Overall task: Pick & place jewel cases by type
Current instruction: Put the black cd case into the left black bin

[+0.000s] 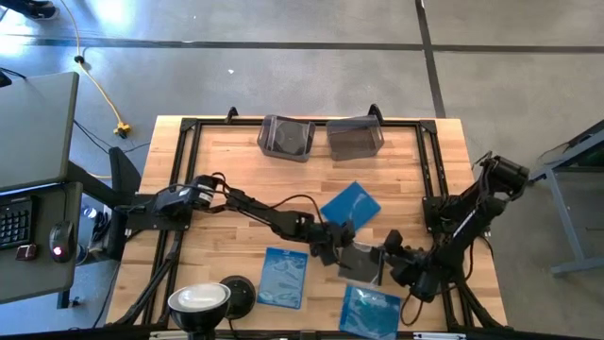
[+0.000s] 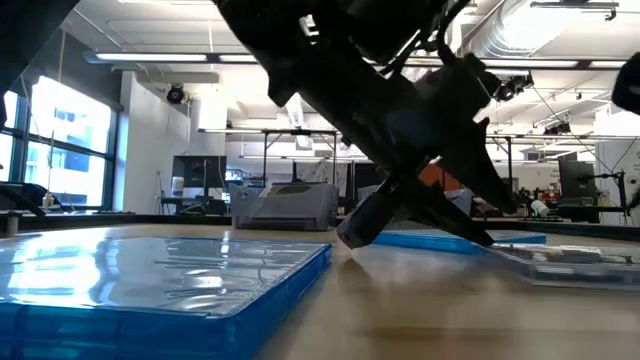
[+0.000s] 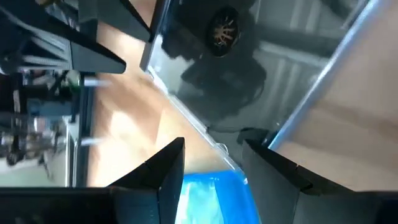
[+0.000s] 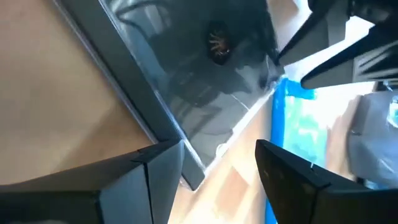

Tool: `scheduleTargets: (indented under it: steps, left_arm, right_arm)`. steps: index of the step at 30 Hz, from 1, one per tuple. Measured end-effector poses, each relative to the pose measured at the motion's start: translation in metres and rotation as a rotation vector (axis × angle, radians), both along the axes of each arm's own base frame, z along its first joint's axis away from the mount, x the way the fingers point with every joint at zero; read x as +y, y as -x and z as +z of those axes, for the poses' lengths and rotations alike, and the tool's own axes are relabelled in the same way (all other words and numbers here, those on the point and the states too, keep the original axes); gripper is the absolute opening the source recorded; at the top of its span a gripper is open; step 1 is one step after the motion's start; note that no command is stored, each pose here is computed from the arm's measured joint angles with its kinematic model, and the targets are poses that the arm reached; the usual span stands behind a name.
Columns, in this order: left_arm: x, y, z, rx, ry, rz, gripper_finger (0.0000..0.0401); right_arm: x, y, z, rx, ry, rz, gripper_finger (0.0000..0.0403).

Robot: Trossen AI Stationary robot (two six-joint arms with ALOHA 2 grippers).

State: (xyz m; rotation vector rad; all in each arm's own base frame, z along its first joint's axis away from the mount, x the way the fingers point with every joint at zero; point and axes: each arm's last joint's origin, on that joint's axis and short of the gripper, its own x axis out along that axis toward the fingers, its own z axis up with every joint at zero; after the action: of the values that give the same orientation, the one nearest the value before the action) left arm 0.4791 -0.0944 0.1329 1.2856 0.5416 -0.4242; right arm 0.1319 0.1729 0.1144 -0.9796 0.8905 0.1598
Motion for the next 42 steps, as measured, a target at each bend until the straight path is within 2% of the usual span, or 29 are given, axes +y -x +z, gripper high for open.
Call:
scheduleTargets:
  steps: [5, 13, 18, 23, 29, 33, 36, 39, 42]
  left_arm:
    - [-0.006, -0.003, 0.007, -0.006, -0.081, 0.062, 0.0162]
    - [-0.041, 0.002, 0.022, 0.012, -0.199, 0.113, 0.0162]
    - [-0.049, 0.014, 0.018, 0.153, -0.26, 0.098, 0.0152]
    - [-0.049, 0.019, 0.014, 0.214, -0.199, 0.142, 0.0113]
    - [-0.049, 0.016, 0.015, 0.202, -0.109, 0.099, 0.0092]
    - [-0.043, 0.013, 0.016, 0.189, -0.094, 0.114, 0.0109]
    - [-0.039, 0.011, 0.016, 0.187, -0.076, 0.11, 0.0134]
    - [-0.038, 0.011, 0.015, 0.197, -0.046, 0.071, 0.016]
    - [-0.036, 0.012, 0.011, 0.206, -0.06, 0.021, 0.018]
  right_arm:
    - [-0.001, -0.001, 0.008, 0.028, 0.081, 0.037, 0.0199]
    - [0.012, -0.007, 0.034, 0.038, -0.03, -0.073, 0.0199]
    - [0.015, -0.004, 0.031, 0.1, -0.111, -0.079, 0.0199]
    - [0.015, 0.001, 0.02, 0.105, -0.145, -0.036, 0.0199]
    - [0.004, 0.002, 0.006, 0.087, -0.117, -0.025, 0.0199]
    - [0.0, -0.002, 0.0, 0.055, -0.118, 0.01, 0.0199]
    - [-0.003, -0.006, 0.0, 0.034, -0.118, -0.015, 0.0199]
    - [-0.004, -0.008, 0.0, 0.036, -0.121, -0.027, 0.0199]
    - [-0.005, -0.009, 0.0, 0.047, -0.129, -0.031, 0.0199]
